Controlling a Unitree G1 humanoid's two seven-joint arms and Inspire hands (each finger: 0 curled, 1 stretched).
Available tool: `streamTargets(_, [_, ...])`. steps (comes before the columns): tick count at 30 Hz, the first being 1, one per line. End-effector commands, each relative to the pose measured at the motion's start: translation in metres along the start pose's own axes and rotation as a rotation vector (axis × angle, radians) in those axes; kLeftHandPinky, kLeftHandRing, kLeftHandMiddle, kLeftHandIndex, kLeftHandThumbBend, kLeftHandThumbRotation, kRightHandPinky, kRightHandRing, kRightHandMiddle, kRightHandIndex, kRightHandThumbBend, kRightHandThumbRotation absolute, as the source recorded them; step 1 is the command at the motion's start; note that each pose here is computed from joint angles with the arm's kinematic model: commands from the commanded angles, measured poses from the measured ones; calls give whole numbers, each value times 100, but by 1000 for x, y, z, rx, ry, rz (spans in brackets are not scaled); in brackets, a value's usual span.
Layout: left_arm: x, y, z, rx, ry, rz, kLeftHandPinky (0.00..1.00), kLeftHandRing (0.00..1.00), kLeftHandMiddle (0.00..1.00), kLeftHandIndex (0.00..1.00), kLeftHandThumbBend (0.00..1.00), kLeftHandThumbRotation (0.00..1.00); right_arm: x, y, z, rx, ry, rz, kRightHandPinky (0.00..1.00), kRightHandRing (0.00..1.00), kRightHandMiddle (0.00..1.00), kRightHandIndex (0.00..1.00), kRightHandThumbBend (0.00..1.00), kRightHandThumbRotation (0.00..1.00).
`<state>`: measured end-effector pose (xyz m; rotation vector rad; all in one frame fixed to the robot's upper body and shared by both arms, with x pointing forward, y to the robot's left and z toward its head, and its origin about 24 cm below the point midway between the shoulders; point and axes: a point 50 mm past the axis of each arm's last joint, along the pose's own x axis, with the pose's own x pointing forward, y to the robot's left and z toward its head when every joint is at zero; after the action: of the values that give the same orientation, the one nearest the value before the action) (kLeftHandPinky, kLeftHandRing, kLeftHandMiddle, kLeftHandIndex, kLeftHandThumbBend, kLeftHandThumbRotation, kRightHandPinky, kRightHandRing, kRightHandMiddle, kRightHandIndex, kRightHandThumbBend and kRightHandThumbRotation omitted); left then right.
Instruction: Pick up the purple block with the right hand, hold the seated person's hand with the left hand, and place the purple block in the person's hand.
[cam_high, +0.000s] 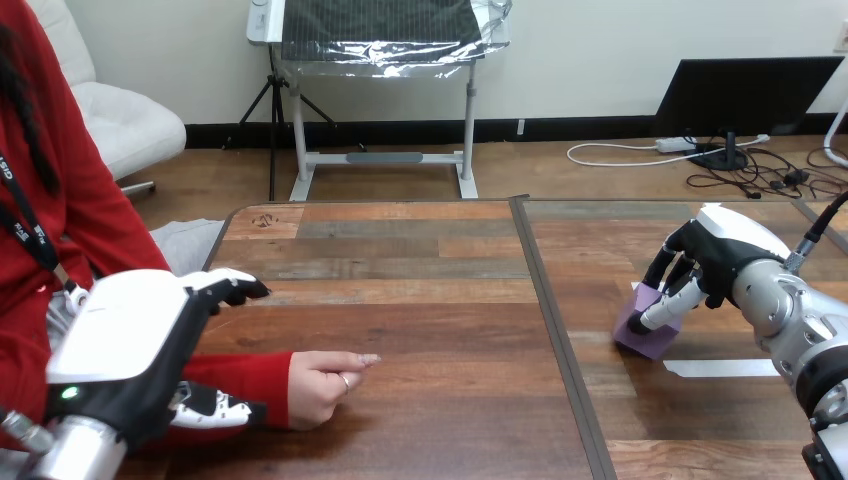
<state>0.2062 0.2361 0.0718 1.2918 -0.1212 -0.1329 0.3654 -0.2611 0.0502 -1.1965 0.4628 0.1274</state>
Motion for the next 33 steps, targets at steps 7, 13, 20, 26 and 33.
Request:
streamTargets(7, [24, 4, 3, 55, -6, -48, 68, 72, 74, 73, 100, 5, 1, -27, 15, 31, -70, -83, 45, 49, 54, 53, 80, 0])
streamTargets(13, [29, 2, 2, 81, 4, -77, 69, 72, 74, 73, 100, 7, 1, -27, 15, 31, -73, -82, 45, 49, 53, 53, 80, 0])
streamTargets(20, [32, 1, 2, 89, 22, -105, 70, 74, 75, 74, 100, 9, 1, -27, 16, 25, -77, -83, 45, 48, 53, 53, 80, 0])
streamTargets(26, [34, 1, 2, 89, 20, -99, 71, 74, 76, 75, 100, 10, 1, -27, 16, 11, -75, -82, 45, 49, 53, 53, 79, 0])
streamTargets(33, [34, 2, 2, 89, 25, -99, 71, 75, 76, 75, 100, 11, 0, -27, 15, 15, -73, -80, 46, 49, 53, 53, 79, 0])
